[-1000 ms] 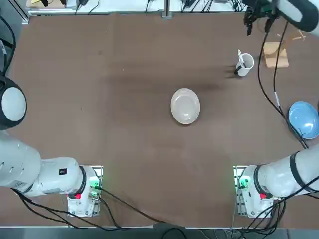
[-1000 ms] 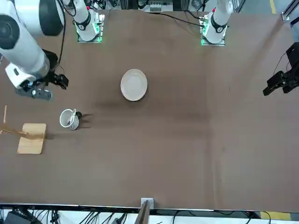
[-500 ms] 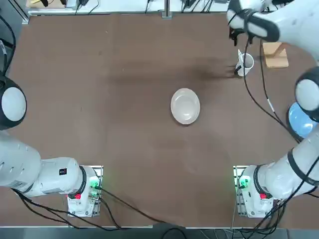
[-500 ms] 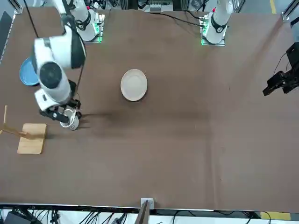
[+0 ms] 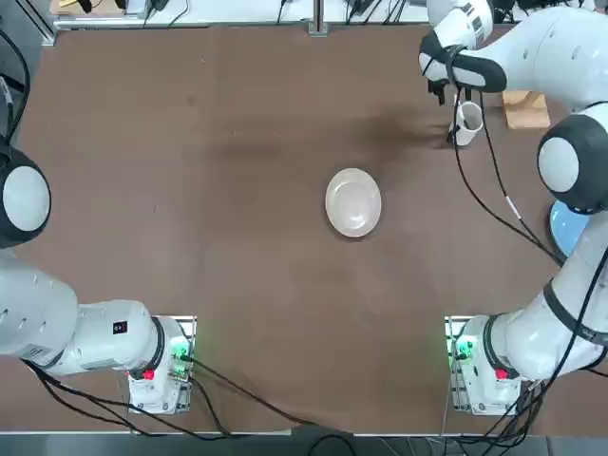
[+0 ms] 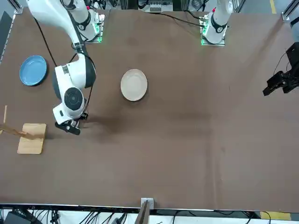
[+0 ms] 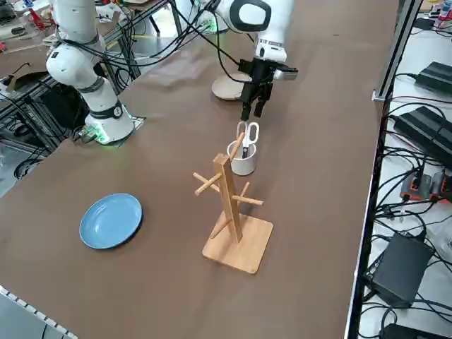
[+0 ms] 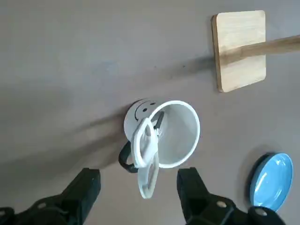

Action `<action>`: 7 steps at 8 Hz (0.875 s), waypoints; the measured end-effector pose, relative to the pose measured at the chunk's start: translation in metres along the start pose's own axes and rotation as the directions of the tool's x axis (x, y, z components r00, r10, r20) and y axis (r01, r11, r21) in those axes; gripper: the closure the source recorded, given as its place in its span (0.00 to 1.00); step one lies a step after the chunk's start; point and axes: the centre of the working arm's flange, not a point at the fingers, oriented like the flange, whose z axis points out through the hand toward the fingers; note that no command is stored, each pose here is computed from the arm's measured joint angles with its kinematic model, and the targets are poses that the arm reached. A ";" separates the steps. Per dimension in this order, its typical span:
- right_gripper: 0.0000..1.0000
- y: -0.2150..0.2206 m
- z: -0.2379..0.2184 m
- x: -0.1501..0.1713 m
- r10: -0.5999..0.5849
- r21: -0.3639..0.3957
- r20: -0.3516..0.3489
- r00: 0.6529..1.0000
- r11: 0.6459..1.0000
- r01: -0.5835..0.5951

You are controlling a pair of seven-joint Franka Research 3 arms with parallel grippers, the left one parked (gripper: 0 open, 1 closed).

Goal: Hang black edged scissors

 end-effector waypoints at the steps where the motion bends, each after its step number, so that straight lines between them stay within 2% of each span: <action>1: 0.00 -0.002 0.005 0.000 -0.008 -0.013 -0.001 1.000 1.000 0.008; 3: 0.04 -0.007 0.015 0.000 -0.022 -0.034 0.001 1.000 0.999 0.022; 4: 0.15 -0.009 0.018 0.000 -0.027 -0.042 0.002 1.000 0.999 0.028; 5: 0.37 -0.010 0.022 0.000 -0.032 -0.048 0.004 0.999 0.998 0.032; 6: 0.38 -0.011 0.024 0.000 -0.034 -0.052 0.006 0.999 0.998 0.034; 7: 0.49 -0.012 0.025 0.000 -0.036 -0.055 0.008 0.999 0.998 0.037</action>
